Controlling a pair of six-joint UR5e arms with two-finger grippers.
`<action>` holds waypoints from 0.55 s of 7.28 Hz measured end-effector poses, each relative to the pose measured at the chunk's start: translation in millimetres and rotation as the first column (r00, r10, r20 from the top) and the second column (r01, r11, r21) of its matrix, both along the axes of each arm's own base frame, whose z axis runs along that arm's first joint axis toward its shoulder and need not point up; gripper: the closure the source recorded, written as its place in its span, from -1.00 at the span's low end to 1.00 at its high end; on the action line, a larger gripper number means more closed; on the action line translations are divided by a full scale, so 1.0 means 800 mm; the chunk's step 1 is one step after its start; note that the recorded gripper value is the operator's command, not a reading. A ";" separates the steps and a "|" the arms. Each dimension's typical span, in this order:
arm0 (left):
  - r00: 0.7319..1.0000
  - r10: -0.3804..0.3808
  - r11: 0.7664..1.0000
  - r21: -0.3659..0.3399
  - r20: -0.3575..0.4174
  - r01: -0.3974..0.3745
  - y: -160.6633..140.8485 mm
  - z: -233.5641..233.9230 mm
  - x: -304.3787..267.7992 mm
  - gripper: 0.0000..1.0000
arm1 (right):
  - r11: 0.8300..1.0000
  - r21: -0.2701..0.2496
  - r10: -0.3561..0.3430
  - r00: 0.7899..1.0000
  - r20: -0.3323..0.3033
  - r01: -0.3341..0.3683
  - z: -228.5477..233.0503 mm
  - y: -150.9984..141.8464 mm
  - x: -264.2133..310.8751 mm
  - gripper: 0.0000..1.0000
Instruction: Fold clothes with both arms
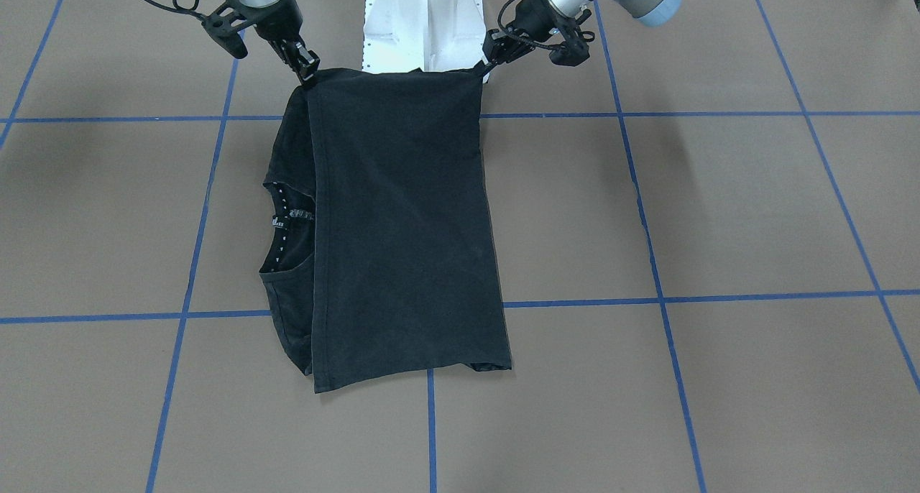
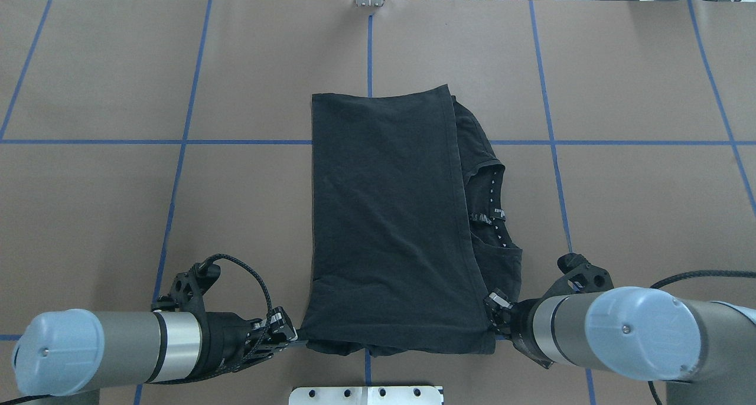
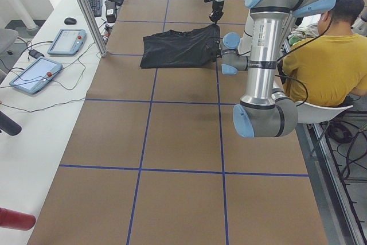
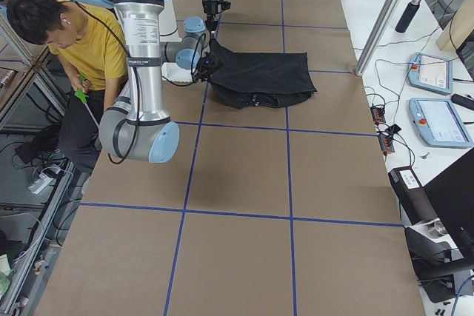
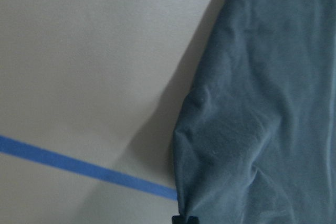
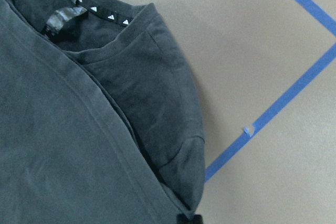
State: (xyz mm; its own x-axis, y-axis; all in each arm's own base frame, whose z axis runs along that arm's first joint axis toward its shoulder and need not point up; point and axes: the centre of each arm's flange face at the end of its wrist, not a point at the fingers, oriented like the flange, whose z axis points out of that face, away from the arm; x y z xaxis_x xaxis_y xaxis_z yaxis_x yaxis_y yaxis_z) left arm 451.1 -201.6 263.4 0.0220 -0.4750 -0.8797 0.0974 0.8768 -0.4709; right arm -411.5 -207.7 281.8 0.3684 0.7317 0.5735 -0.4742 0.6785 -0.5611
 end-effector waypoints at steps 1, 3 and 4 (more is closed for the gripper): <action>0.999 -0.011 1.000 0.007 -0.032 0.012 -0.004 -0.018 -0.017 1.00 | 1.000 -0.003 -0.002 1.000 0.025 0.002 -0.012 -0.001 0.013 1.00; 0.995 -0.091 0.995 0.025 -0.043 0.092 -0.067 -0.029 -0.033 1.00 | 0.998 -0.024 0.053 0.998 0.041 -0.053 -0.018 -0.046 0.036 1.00; 0.992 -0.119 0.992 0.032 -0.031 0.120 -0.113 -0.030 -0.030 1.00 | 0.996 -0.055 0.076 0.996 0.041 -0.074 -0.016 -0.087 0.040 1.00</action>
State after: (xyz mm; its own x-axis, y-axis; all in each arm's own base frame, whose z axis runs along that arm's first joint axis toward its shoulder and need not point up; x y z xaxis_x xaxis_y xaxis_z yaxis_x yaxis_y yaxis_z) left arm 427.4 -291.7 239.4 -0.0593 -0.4424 -0.8948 0.1893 0.8752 -0.4452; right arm -379.7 -277.4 269.2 0.2868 0.7864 0.5470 -0.4972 0.6103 -0.6167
